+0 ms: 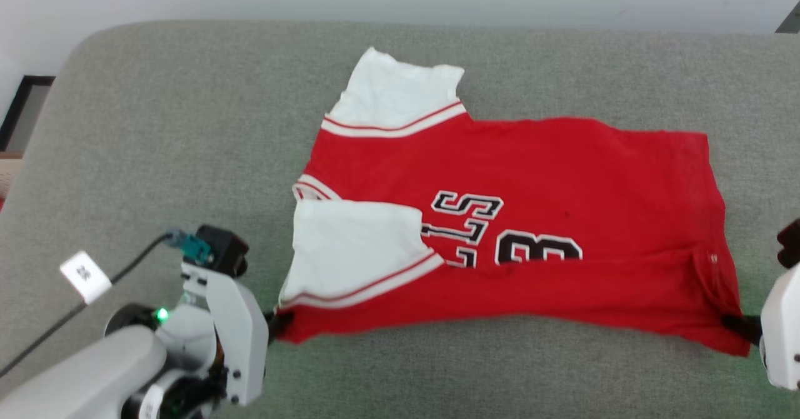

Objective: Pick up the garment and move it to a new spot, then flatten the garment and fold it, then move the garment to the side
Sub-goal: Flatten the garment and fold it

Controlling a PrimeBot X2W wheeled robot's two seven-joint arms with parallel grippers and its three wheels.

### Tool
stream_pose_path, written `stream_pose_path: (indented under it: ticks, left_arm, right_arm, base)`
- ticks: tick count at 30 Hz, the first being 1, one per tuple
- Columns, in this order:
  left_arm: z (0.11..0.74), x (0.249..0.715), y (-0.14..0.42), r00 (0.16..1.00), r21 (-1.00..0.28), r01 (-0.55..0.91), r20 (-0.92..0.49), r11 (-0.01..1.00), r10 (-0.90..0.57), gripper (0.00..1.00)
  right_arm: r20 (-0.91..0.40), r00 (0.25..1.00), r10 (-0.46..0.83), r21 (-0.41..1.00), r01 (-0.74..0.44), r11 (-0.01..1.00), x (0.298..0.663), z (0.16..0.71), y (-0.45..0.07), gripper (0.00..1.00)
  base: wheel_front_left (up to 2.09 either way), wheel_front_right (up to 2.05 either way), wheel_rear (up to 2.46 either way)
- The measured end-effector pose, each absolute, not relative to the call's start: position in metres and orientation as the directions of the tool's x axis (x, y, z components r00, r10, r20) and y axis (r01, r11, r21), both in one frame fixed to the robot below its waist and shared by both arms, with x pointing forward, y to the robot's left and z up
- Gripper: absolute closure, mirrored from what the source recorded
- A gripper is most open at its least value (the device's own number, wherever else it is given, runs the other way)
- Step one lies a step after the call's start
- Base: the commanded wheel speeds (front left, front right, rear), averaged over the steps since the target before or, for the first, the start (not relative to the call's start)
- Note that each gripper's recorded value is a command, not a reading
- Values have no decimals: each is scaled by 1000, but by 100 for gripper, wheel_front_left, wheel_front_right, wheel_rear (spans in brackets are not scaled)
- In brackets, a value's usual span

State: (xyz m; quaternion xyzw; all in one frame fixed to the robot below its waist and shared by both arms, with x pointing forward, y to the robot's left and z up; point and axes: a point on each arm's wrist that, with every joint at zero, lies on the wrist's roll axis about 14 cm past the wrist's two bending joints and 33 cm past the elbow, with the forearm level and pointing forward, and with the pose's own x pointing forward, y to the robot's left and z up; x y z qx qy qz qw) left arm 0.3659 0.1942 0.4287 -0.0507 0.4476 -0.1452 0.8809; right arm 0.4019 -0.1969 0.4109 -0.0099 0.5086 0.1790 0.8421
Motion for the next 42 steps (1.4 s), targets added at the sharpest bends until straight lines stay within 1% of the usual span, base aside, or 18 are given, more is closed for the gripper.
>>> stream_pose_path:
  ticks: [3, 8, 12, 22, 23, 24, 25, 26, 27, 28, 29, 30, 31, 33, 36, 42]
  left_arm:
    - [427, 351, 192, 532, -224, 202, -792, 953, -299, 100]
    - [423, 337, 188, 506, -245, 185, -806, 952, -306, 100]
    - [415, 325, 186, 466, -255, 173, -830, 951, -307, 100]
    - [401, 326, 184, 442, -263, 158, -843, 952, -307, 100]
    - [401, 327, 184, 444, -265, 159, -841, 951, -309, 89]
    - [400, 328, 184, 443, -266, 160, -841, 951, -310, 61]
    - [400, 328, 185, 443, -264, 159, -842, 951, -308, 53]
    - [399, 329, 184, 442, -264, 159, -842, 951, -308, 47]
    - [400, 330, 184, 444, -264, 160, -841, 951, -308, 25]
    - [401, 332, 184, 449, -261, 164, -839, 951, -308, 0]
    - [403, 334, 185, 455, -260, 165, -836, 951, -307, 0]
    - [405, 336, 185, 460, -257, 170, -833, 951, -307, 0]
    - [408, 340, 185, 470, -250, 177, -828, 952, -305, 0]
    - [415, 347, 186, 484, -240, 187, -821, 953, -302, 0]
    - [428, 360, 186, 512, -222, 216, -804, 951, -304, 0]
    - [467, 407, 184, 608, -179, 274, -729, 945, -314, 0]
  right_arm:
    - [-867, 409, 284, 162, -308, 937, 395, 410, -201, 100]
    - [-885, 369, 285, 177, -298, 938, 380, 402, -203, 100]
    - [-893, 347, 286, 190, -286, 939, 372, 397, -205, 100]
    - [-897, 339, 284, 197, -269, 943, 367, 389, -204, 100]
    - [-896, 339, 285, 199, -268, 943, 367, 388, -204, 100]
    - [-896, 339, 286, 200, -267, 943, 367, 388, -204, 100]
    - [-895, 342, 286, 199, -266, 943, 368, 388, -204, 100]
    - [-895, 345, 284, 197, -266, 944, 368, 387, -204, 97]
    - [-894, 350, 279, 190, -268, 945, 369, 387, -205, 75]
    - [-893, 354, 278, 188, -269, 945, 369, 387, -204, 66]
    - [-889, 362, 280, 188, -269, 945, 371, 388, -204, 51]
    - [-887, 369, 279, 185, -269, 945, 372, 389, -204, 14]
    - [-884, 376, 278, 183, -269, 946, 374, 390, -204, 0]
    - [-879, 388, 277, 181, -265, 947, 376, 391, -205, 0]
    - [-856, 432, 284, 181, -264, 947, 384, 399, -203, 0]
    - [-774, 559, 297, 165, -275, 947, 407, 423, -199, 0]
  base:
    - [0, 0, 0]
    - [0, 0, 0]
    - [0, 0, 0]
    - [0, 0, 0]
    - [0, 0, 0]
    - [0, 0, 0]
    - [0, 0, 0]
    - [0, 0, 0]
    - [0, 0, 0]
    - [0, 0, 0]
    - [0, 0, 0]
    - [0, 0, 0]
    - [0, 0, 0]
    - [0, 0, 0]
    - [0, 0, 0]
    - [0, 0, 0]
